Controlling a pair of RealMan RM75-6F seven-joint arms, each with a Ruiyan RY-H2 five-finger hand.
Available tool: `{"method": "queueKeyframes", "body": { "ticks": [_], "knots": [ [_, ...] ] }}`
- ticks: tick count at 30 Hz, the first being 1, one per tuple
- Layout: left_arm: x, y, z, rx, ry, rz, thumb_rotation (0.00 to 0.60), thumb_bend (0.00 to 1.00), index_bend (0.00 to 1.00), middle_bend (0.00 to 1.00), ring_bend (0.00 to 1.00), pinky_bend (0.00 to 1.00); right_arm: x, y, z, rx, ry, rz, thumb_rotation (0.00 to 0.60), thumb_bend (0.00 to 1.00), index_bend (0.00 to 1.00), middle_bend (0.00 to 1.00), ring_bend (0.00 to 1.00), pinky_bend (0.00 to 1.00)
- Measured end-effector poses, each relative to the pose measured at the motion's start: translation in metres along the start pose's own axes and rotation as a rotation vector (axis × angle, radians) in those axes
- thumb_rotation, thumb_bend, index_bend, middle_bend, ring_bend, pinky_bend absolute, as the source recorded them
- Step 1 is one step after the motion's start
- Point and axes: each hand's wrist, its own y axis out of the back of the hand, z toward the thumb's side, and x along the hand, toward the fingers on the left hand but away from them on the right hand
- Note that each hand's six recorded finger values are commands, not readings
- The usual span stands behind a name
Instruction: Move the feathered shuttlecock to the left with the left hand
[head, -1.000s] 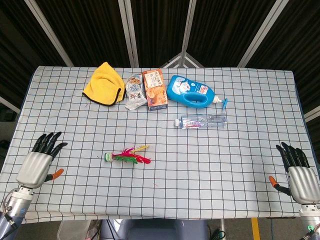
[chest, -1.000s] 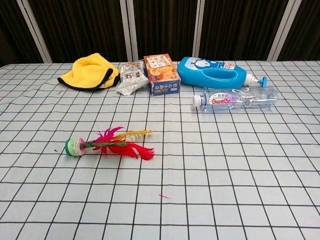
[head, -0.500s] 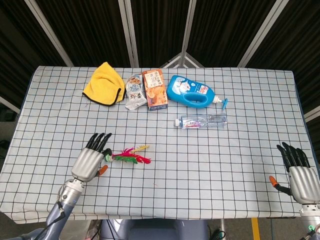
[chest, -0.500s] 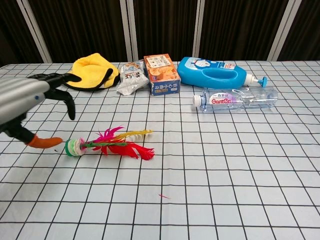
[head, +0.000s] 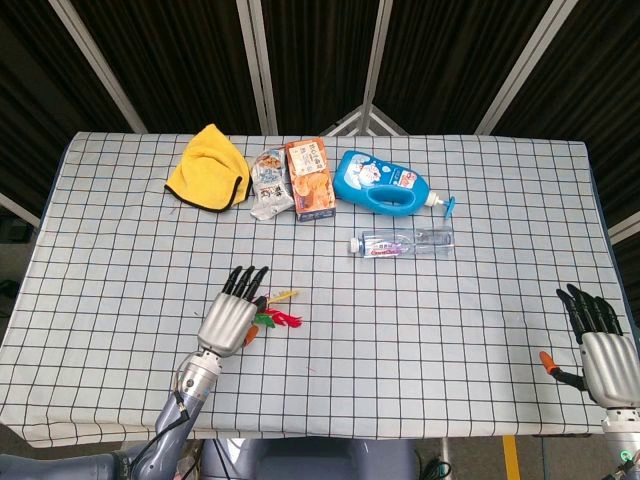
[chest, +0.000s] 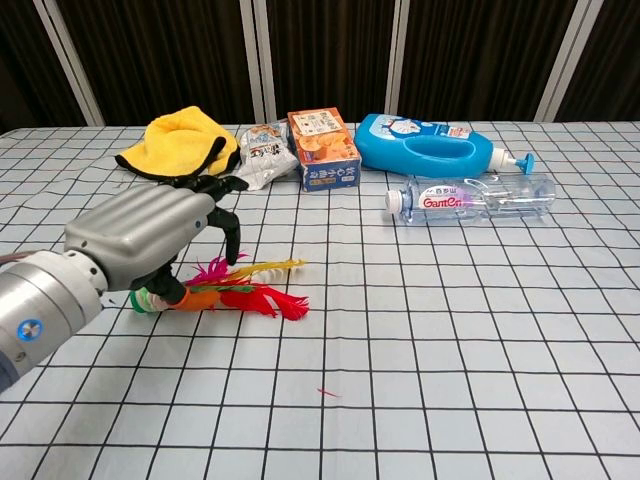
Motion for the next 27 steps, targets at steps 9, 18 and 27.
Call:
{"method": "queueKeyframes", "body": {
  "ticks": [9, 18, 27],
  "knots": [
    [0.009, -0.012, 0.0, -0.008, 0.039, -0.002, 0.6, 0.43, 0.5, 0.03, 0.0, 0.0, 0.0, 0.0, 0.0, -0.004, 0.001, 0.001, 0.6, 0.33, 0.0, 0.0, 0.0, 0.0],
    [0.011, -0.019, -0.002, -0.041, 0.054, -0.015, 0.6, 0.49, 0.52, 0.04, 0.0, 0.0, 0.0, 0.0, 0.001, -0.005, 0.0, 0.005, 0.6, 0.33, 0.0, 0.0, 0.0, 0.0],
    [0.01, -0.022, 0.003, -0.049, 0.042, -0.017, 0.6, 0.62, 0.55, 0.04, 0.0, 0.0, 0.0, 0.0, 0.0, -0.006, -0.002, 0.005, 0.6, 0.33, 0.0, 0.0, 0.0, 0.0]
  ]
}}
